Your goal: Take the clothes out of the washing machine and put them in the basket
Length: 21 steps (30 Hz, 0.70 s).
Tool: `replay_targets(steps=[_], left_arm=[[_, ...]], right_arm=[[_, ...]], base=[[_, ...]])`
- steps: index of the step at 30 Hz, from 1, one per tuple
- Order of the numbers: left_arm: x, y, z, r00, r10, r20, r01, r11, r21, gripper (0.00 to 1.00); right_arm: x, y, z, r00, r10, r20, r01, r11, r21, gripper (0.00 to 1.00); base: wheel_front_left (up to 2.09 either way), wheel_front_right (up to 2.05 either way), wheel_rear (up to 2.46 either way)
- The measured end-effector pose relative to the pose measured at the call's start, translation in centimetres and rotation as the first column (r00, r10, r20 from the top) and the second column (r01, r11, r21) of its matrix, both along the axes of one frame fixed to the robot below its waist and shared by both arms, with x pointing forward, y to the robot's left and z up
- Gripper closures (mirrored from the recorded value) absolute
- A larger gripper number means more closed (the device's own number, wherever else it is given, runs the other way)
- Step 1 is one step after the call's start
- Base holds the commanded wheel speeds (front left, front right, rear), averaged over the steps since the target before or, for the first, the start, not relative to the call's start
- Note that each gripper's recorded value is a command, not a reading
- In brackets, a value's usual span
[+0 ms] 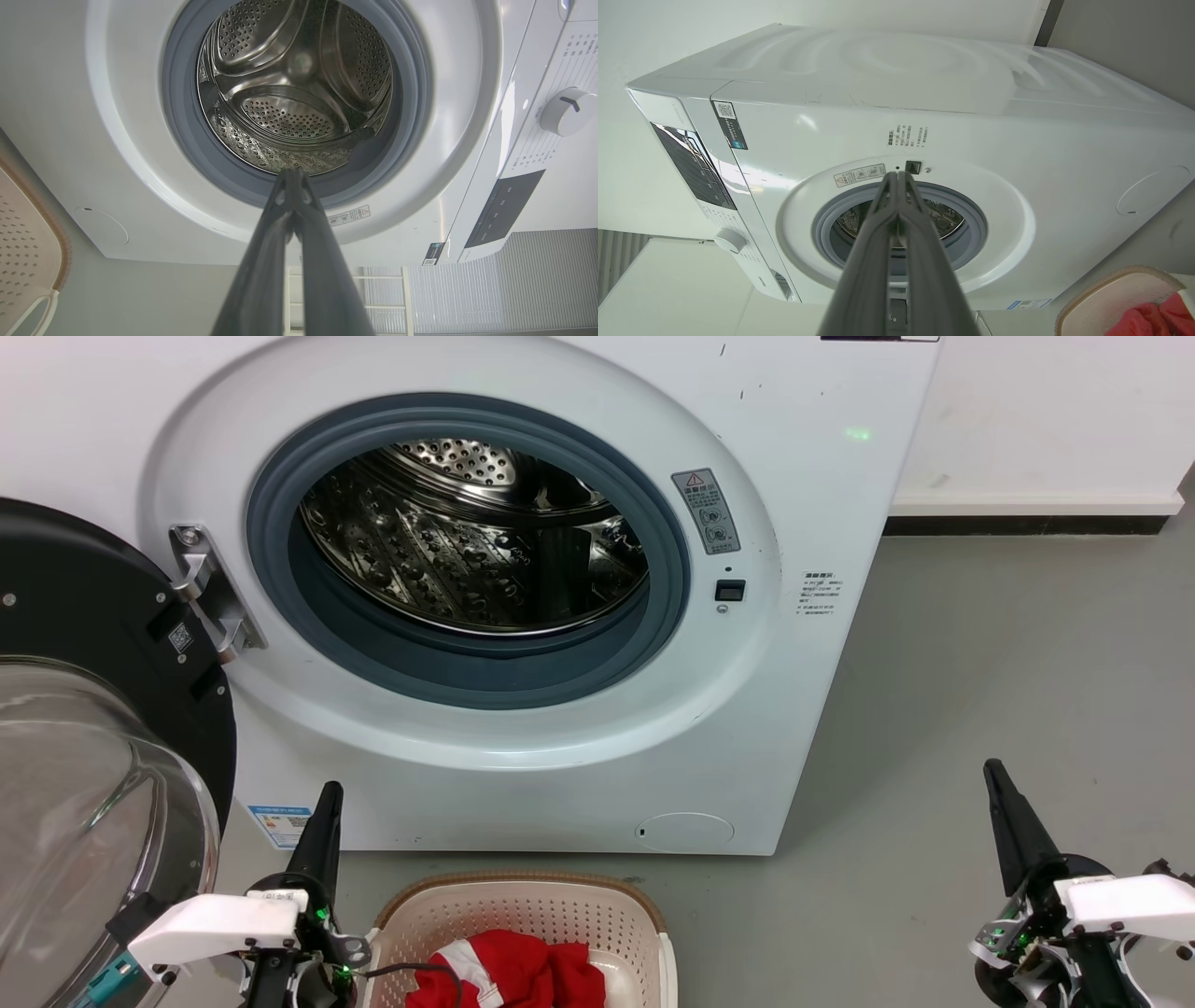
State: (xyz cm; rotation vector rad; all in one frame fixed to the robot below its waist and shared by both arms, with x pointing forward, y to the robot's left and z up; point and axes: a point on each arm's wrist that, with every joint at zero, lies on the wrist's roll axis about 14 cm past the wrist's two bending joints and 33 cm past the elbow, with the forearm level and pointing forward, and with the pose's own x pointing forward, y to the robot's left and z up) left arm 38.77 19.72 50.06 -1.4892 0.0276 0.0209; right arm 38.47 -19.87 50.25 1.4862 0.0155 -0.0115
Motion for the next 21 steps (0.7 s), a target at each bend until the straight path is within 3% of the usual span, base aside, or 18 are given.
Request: replay_targets(steps=[12,21], left_arm=[[0.01,0.29,0.38,1.000,0.006,0.021,-0.004,0.997,-0.082,1.00],[0.02,0.30,0.40,1.000,0.006,0.022,-0.004,0.996,-0.084,1.00]], right_arm=[[0.25,-0.18,0.19,1.000,-0.005,0.007,0.004,0.996,0.084,1.00],[0.26,-0.17,0.18,1.000,-0.005,0.007,0.004,0.996,0.087,1.00]], base=[[0.00,0.00,0.00],[0.00,0.00,0.00]])
